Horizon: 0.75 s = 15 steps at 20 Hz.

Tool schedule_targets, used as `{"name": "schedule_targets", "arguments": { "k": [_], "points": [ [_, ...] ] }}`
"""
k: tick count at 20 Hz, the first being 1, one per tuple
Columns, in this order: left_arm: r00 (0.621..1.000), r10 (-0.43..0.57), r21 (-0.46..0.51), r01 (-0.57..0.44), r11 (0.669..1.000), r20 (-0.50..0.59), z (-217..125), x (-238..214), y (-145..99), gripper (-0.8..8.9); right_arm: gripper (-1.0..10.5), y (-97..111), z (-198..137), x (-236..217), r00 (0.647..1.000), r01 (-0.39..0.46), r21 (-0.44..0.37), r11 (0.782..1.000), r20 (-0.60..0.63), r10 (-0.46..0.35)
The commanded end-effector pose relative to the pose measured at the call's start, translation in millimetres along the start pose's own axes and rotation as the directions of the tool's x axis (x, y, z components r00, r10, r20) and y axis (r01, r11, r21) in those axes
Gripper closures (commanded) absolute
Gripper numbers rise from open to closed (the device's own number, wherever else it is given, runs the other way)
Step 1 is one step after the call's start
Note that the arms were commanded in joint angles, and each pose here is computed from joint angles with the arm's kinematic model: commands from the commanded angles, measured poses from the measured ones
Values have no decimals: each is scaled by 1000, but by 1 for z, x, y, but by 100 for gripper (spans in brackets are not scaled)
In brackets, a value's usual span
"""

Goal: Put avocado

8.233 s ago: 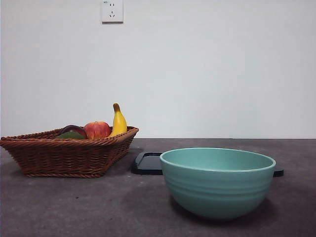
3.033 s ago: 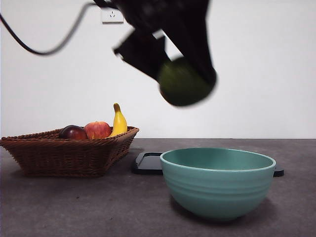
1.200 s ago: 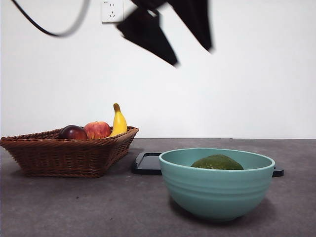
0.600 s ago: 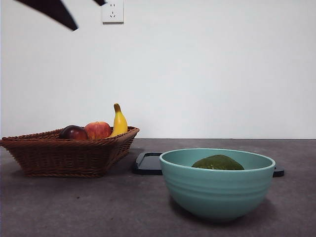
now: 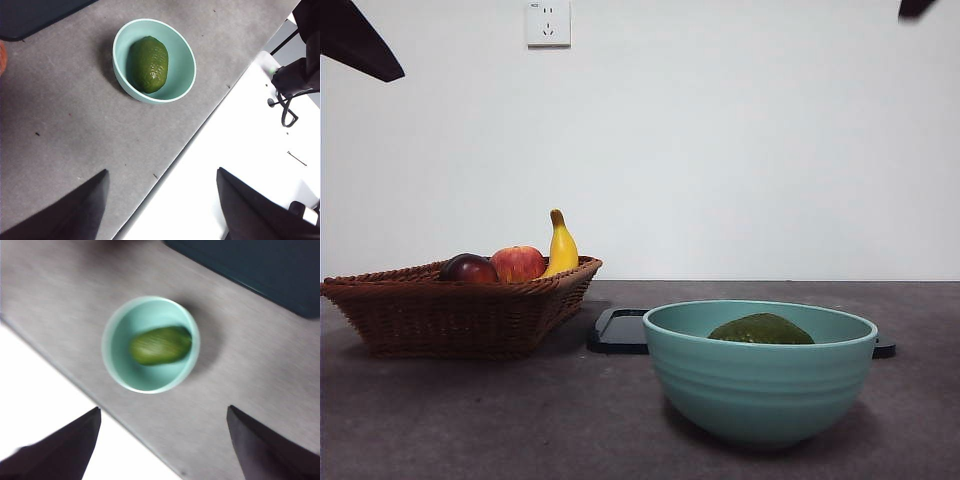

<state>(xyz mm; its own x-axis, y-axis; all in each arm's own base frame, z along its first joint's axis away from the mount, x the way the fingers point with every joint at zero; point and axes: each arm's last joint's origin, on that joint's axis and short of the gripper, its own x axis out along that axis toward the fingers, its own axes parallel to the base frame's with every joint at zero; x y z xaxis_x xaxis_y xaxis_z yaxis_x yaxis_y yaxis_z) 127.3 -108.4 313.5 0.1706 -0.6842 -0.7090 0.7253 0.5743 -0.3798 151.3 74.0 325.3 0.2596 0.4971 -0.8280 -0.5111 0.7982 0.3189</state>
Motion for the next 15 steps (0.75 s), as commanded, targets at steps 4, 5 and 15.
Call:
{"name": "schedule_targets", "arguments": {
  "k": [4,5,15],
  "points": [
    [1000,-10,31,10,999,8,3,0,-2,471,619,-3,26,35,997,30,-28,999,-73,-32],
    [1000,-10,31,10,999,8,3,0,-2,471,619,-3,31,43,996,36,-35,999,-86,-39],
    [1000,-10,30,10,999,8,3,0,-2,471,641,-10,57,129,971,76,-85,993,-218,-93]
  ]
}}
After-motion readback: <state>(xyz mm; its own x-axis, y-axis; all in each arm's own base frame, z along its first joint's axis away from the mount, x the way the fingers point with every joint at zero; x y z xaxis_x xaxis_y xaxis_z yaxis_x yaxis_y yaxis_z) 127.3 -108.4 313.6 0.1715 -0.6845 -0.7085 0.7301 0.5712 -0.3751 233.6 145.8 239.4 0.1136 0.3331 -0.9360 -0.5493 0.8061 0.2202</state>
